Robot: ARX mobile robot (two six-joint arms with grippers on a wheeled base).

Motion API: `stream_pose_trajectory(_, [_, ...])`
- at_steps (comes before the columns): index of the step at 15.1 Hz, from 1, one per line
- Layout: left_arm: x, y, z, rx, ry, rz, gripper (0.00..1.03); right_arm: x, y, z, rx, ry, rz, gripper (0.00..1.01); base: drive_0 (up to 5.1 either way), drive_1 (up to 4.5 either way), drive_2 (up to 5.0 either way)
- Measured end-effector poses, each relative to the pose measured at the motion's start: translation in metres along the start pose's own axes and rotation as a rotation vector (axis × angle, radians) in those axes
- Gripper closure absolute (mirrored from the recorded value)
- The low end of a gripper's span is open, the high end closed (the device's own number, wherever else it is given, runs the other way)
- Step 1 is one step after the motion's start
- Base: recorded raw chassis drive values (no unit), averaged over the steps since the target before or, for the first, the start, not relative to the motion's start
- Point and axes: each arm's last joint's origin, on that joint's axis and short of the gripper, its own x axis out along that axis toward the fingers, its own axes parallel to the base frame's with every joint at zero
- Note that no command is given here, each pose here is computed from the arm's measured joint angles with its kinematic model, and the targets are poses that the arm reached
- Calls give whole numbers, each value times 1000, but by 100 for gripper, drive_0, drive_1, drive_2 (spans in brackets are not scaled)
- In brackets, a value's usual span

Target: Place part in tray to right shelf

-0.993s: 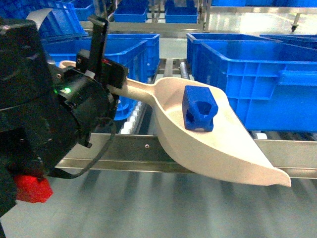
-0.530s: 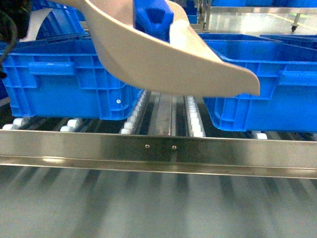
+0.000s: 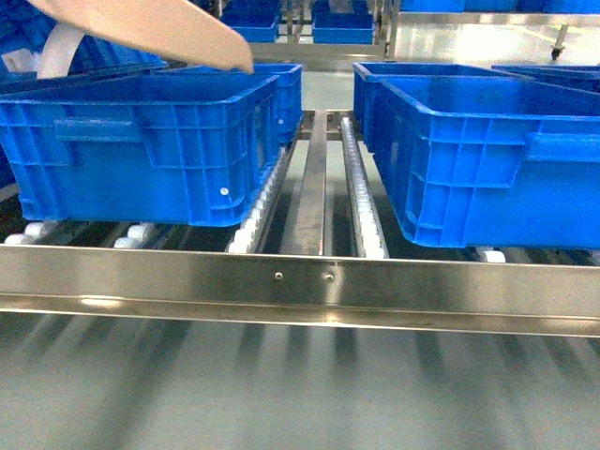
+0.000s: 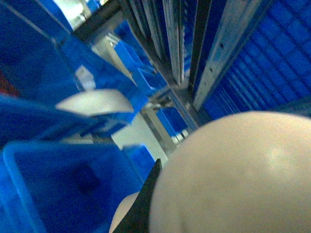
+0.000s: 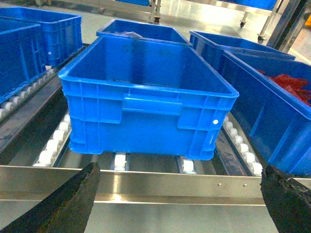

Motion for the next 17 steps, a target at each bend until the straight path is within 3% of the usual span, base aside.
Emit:
stream_pose_trajectory(1, [27,-2,3,65,-89,39,90,0,0,0,0,0,0,3,0,0,0])
stream_pose_trajectory(2, [53,-1,9,152,-150,90,90,0,0,0,0,0,0,3,0,0,0])
stream_pose_trajectory(3, [69,-1,15,202,-174,116,90,0,0,0,0,0,0,3,0,0,0])
stream_pose_trajectory(4, [75,-4,18,228,-188,108,90,0,0,0,0,0,0,3,0,0,0])
stream_pose_trajectory(5, [71,-9,15,231,-176,78,90,0,0,0,0,0,0,3,0,0,0])
stream_pose_trajectory(7, [37,-15,19,176,-118,-8,90,0,0,0,0,0,0,3,0,0,0])
stream_pose_trajectory(9, [-13,-15,54,75,-132,-74,90,0,0,0,0,0,0,3,0,0,0])
stream_pose_trajectory(10, [-47,-7,75,8,-130,-58,90,0,0,0,0,0,0,3,0,0,0])
stream_pose_trajectory(11, [-88,8,87,-68,-145,-5,90,0,0,0,0,0,0,3,0,0,0])
stream_pose_trajectory(12, [-152,37,84,-123,-156,0,90,0,0,0,0,0,0,3,0,0,0])
stream_pose_trajectory(13, [-184,50,79,-133,-105,-46,90,0,0,1,9,-17,8,4,0,0,0])
stream_pose_trajectory(14, [-196,59,77,119,114,-131,90,-1,-3,-1,67,-128,64,14,0,0,0])
stream_pose_trajectory(15, [-198,70,82,396,240,-205,90,-8,-4,-9,95,-181,106,25,0,0,0])
stream_pose_trajectory(16, [-202,87,84,627,330,-247,90,-12,-6,-19,108,-179,117,36,0,0,0])
stream_pose_trajectory(17, [-210,106,77,798,439,-313,90,-14,-6,-27,114,-167,126,49,0,0,0])
